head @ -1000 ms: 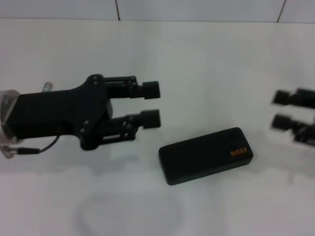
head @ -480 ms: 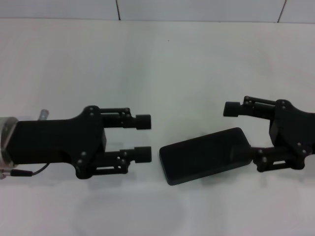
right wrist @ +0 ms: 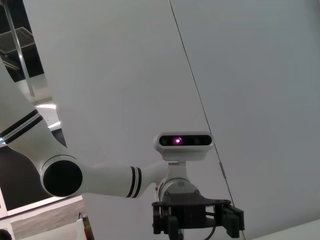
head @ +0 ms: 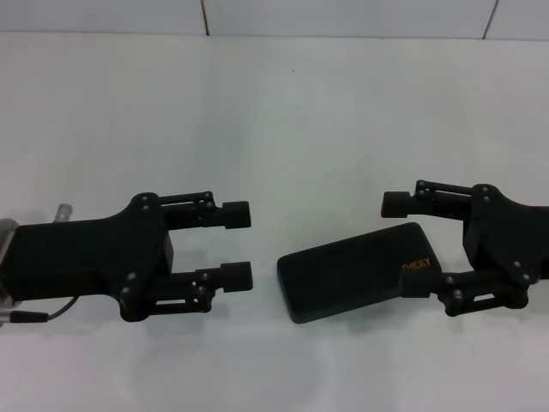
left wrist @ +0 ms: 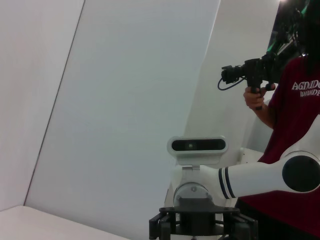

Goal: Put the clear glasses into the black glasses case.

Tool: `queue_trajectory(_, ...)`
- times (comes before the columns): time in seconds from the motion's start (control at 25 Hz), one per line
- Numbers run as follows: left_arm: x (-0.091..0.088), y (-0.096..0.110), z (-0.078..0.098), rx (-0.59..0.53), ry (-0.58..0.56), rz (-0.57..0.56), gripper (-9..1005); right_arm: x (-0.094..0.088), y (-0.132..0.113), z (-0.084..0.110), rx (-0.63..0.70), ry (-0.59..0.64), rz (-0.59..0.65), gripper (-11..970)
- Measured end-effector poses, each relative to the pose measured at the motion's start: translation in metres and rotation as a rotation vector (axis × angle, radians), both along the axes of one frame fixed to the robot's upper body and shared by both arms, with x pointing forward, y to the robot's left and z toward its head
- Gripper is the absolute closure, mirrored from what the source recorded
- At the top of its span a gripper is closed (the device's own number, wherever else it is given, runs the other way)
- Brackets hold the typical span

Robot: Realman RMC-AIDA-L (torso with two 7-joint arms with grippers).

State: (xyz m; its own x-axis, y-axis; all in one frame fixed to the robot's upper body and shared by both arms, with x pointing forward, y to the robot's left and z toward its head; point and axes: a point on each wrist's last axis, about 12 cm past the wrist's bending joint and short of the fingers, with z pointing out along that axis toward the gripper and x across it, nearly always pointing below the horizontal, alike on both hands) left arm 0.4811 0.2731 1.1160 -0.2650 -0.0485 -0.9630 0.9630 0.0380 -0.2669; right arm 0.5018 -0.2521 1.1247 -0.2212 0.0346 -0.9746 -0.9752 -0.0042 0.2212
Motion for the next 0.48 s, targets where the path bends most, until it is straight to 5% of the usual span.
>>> queue_trajectory(0.48, 0.0012, 0.0046, 0.0015, -0.005, -0.006, 0.024, 318, 0.0006, -0.0002, 0.0004, -0.002, -0.002, -0.002, 73)
